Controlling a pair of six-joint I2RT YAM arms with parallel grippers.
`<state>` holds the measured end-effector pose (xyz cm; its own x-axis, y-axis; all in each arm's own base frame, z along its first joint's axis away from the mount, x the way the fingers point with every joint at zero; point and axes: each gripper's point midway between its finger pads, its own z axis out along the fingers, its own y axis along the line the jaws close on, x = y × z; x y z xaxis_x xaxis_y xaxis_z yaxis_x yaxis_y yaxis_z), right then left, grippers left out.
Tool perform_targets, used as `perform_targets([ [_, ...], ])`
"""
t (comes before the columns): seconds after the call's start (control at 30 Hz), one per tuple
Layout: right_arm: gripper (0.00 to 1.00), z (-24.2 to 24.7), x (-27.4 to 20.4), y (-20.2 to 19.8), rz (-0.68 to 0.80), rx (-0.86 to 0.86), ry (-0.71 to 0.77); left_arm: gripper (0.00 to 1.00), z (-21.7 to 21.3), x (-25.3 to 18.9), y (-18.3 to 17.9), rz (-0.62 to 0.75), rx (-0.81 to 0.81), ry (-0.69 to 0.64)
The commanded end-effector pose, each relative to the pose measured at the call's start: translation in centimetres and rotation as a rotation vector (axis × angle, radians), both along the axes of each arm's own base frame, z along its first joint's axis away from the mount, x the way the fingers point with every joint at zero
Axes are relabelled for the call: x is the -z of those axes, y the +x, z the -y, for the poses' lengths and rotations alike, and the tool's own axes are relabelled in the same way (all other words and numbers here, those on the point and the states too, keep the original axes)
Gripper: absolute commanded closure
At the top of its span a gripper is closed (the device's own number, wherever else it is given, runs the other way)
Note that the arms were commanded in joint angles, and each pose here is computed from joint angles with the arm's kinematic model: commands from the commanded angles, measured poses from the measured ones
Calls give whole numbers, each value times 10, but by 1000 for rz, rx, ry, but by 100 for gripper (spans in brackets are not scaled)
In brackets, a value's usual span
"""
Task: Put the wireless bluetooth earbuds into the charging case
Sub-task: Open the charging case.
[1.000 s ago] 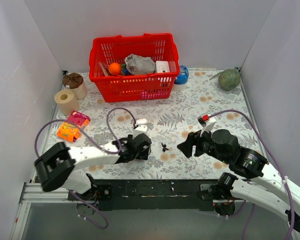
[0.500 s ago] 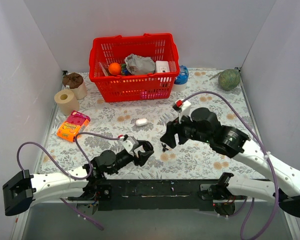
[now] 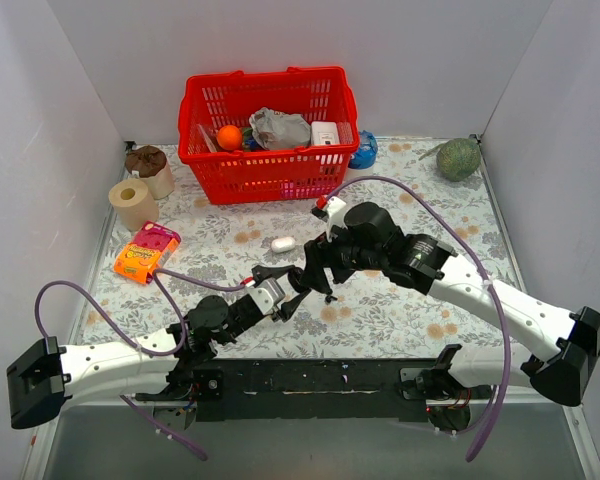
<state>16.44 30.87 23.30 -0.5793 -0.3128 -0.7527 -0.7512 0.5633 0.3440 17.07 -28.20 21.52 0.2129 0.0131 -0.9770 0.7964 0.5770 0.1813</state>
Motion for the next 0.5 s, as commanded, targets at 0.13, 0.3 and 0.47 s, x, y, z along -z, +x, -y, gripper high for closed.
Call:
perform_targets([
  [0.13,24,-21,-22,11,19,-13,70,100,1,-36,0,96,6,-33],
  [0.3,26,-20,-17,15,14,12,51,100,-2,-37,-1,96,5,-38],
  [0.47,27,-11,-17,23,30,65,44,100,-5,-38,-2,96,1,-40],
])
